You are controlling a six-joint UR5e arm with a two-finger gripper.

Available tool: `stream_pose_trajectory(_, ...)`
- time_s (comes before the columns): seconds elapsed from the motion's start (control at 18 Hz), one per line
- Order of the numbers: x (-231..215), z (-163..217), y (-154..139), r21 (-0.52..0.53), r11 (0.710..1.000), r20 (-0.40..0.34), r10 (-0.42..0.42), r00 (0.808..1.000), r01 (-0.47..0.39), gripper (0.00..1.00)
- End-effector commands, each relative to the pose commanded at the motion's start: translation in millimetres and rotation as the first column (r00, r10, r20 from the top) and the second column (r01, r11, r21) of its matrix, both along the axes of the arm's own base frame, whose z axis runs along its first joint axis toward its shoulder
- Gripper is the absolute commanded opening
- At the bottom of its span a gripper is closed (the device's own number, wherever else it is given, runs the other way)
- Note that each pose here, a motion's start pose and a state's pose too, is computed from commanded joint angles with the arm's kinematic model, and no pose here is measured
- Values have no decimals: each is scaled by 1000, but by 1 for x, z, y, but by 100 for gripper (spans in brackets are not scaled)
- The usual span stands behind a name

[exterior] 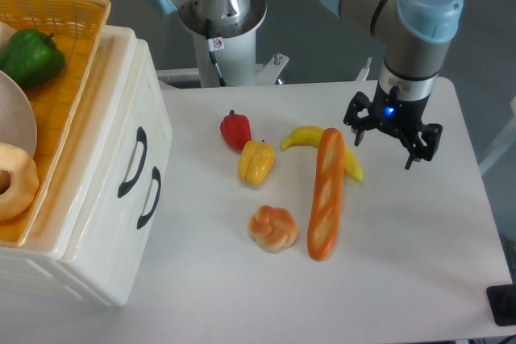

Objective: Slide the top white drawer open
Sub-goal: 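Move the gripper over the toy foods toward the white cabinet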

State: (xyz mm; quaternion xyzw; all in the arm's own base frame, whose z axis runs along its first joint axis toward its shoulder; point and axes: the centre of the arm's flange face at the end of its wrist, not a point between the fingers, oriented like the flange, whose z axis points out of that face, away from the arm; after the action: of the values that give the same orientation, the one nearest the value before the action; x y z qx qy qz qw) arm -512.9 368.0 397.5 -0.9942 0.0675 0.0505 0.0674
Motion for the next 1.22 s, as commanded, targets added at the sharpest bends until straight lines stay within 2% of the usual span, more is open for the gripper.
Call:
stream_pose_trajectory(0.89,19,-19,14,-12,1000,39,6,999,-5,100)
stream_pose_trajectory(1.0,26,-19,22,-15,999,42,37,998,-36,100)
stream_pose_trajectory(1.22,38,-15,42,-21,986,42,169,985,-168,100)
